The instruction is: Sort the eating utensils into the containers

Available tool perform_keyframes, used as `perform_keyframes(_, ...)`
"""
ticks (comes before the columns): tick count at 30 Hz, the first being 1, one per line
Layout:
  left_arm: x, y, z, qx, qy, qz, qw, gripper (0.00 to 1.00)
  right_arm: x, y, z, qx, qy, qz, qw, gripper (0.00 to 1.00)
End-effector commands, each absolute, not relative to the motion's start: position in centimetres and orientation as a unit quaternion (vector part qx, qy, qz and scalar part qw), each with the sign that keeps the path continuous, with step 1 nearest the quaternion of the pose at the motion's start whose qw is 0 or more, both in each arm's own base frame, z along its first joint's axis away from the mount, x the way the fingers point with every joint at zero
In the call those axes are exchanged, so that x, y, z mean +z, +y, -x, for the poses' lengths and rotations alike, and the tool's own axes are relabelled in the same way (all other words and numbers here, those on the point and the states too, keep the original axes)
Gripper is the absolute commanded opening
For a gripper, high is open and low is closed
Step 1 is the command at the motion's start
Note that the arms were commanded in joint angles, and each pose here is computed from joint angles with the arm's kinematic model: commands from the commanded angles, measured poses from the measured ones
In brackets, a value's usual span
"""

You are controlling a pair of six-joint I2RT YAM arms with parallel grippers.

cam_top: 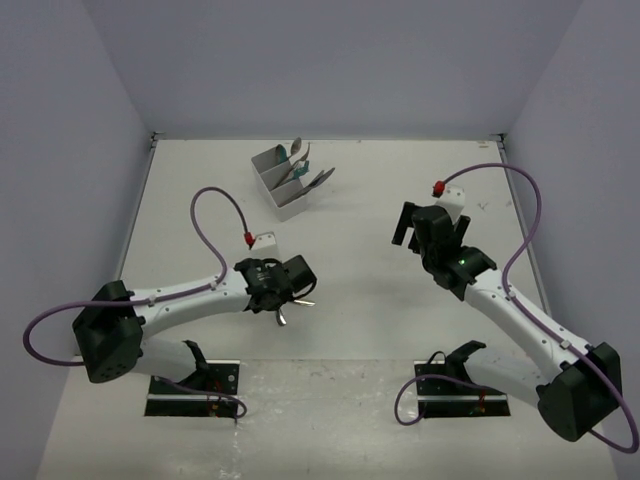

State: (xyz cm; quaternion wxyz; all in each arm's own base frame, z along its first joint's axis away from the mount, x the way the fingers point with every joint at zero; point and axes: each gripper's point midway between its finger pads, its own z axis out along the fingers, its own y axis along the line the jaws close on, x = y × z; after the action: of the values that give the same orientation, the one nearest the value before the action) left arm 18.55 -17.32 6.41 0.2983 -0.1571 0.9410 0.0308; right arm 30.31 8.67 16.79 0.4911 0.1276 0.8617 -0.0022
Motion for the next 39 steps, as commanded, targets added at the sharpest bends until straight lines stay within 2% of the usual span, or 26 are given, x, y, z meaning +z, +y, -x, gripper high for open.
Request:
perform_keyframes(1,11.1,-17.4,-22.5,0.034,0.903,0.125,0.409,0.0,18.4,7.8,-30.8,-0.01,0.841,-0.146,0.521,0.99)
perform_keyframes(6,16.2,-22.4,-27.1,-0.038,0.854,0.011,0.519,0.0,18.9,7.2,-30.8,-0.021,0.834,-0.152,0.53,0.99)
perform_keyframes(7,19.0,-23.7,-28.9,-0.043,0.817,-0.03,0.574,0.0,19.2,7.0,-30.7,-0.021,0.83,-0.155,0.535,0.99)
perform_keyframes(10,24.5,-25.3,-32.6,-0.071,0.748,-0.092,0.654,0.0,19.6,6.7,-30.7,-0.022,0.824,-0.157,0.544,0.99)
perform_keyframes(11,25.6,-23.8,-35.0,-0.071,0.735,-0.082,0.67,0.0,19.9,6.7,-30.6,-0.019,0.822,-0.157,0.547,0.99)
perform_keyframes(13,27.6,-24.6,-37.3,-0.122,0.699,-0.117,0.695,0.0,19.8,6.8,-30.7,-0.022,0.822,-0.151,0.548,0.99)
perform_keyframes(16,29.3,-23.6,-41.7,-0.063,0.678,-0.161,0.714,0.0,19.7,6.4,-31.0,-0.036,0.823,-0.149,0.547,0.99)
perform_keyframes(19,28.7,-25.1,-44.3,-0.028,0.659,-0.242,0.712,0.0,19.4,5.9,-31.2,-0.051,0.824,-0.153,0.544,0.99)
perform_keyframes(20,26.9,-25.6,-45.3,-0.02,0.664,-0.264,0.699,0.0,19.3,5.8,-31.3,-0.053,0.824,-0.154,0.542,0.99)
perform_keyframes(24,25.1,-26.0,-47.4,-0.034,0.646,-0.326,0.689,0.0,18.9,5.1,-31.7,-0.065,0.828,-0.154,0.535,0.99)
perform_keyframes(32,21.0,-22.8,-50.6,-0.032,0.66,-0.307,0.685,0.0,18.5,4.9,-32.4,-0.051,0.833,-0.152,0.53,0.99)
perform_keyframes(39,18.3,-22.0,-50.8,-0.024,0.662,-0.306,0.684,0.0,18.3,4.7,-32.6,-0.055,0.835,-0.153,0.526,0.99)
